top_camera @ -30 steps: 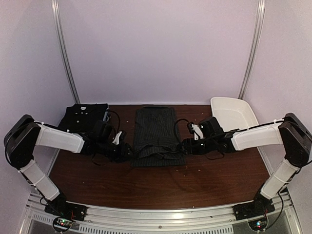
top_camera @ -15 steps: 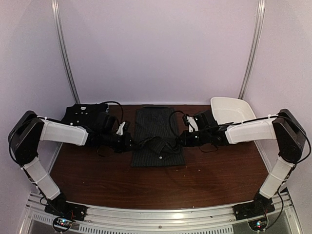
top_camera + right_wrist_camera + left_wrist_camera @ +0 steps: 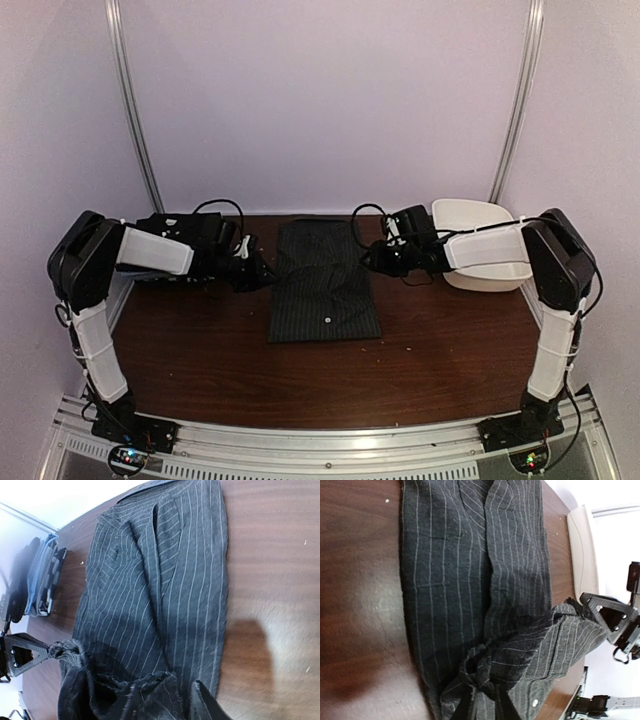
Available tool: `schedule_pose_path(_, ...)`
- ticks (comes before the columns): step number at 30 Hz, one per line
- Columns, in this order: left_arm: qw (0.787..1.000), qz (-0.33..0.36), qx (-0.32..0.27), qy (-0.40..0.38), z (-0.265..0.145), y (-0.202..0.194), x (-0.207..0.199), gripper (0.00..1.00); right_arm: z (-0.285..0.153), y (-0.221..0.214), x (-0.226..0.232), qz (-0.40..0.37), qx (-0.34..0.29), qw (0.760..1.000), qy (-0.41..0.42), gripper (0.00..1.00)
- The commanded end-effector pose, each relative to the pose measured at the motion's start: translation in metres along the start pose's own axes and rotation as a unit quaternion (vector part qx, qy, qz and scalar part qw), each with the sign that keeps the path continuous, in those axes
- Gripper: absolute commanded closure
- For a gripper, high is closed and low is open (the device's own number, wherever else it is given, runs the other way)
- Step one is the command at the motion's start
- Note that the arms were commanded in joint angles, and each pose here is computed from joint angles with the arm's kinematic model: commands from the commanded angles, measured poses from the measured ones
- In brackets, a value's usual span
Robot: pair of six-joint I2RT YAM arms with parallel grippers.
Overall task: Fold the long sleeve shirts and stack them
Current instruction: Fold the rectangle-folded shirt at the center of the board.
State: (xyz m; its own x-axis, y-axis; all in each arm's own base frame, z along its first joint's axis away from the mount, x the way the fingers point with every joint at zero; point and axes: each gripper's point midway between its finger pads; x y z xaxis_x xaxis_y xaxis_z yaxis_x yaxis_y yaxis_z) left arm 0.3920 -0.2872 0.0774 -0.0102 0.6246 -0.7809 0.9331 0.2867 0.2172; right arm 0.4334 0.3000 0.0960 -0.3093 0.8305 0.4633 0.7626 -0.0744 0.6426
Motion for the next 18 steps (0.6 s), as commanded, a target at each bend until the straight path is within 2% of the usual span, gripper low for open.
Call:
schedule_pose_path(1, 1.0, 0.014, -0.018, -0.004, 0.004, 0.026, -0.005, 0.76, -0.003, 0.032, -0.003, 0.0, -0.026, 1.0, -0.006, 0.57)
schedule_pose_path(4, 1.0, 0.019, -0.023, -0.006, 0.005, 0.034, -0.008, 0.6, -0.013, 0.042, -0.004, -0.013, -0.034, 0.999, -0.017, 0.44)
schedule_pose_path(9, 0.999, 0.027, -0.043, -0.004, -0.006, 0.044, -0.013, 0.53, -0.036, 0.043, 0.004, -0.046, -0.037, 0.998, -0.031, 0.42)
schedule_pose_path(13, 0.997, 0.039, -0.064, 0.013, -0.022, 0.049, -0.015, 0.53, -0.051, 0.025, 0.034, -0.082, -0.03, 0.996, -0.009, 0.49)
schedule_pose_path(18, 0.996, 0.047, -0.072, 0.011, -0.039, 0.042, -0.02, 0.53, -0.053, -0.013, 0.072, -0.108, 0.003, 0.994, 0.031, 0.67)
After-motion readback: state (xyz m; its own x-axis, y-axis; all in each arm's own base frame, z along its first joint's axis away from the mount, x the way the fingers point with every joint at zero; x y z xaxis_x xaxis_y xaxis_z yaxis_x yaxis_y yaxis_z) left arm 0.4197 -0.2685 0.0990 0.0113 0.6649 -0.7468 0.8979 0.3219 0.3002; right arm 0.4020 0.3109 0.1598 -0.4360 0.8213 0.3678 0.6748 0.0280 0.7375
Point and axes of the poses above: each gripper's point midway between its finger pads, its own z axis out along the fingers, its own x axis along the line the jaws close on, y = z × x, and after that the axes turned 8 degrees about -z, right-handed
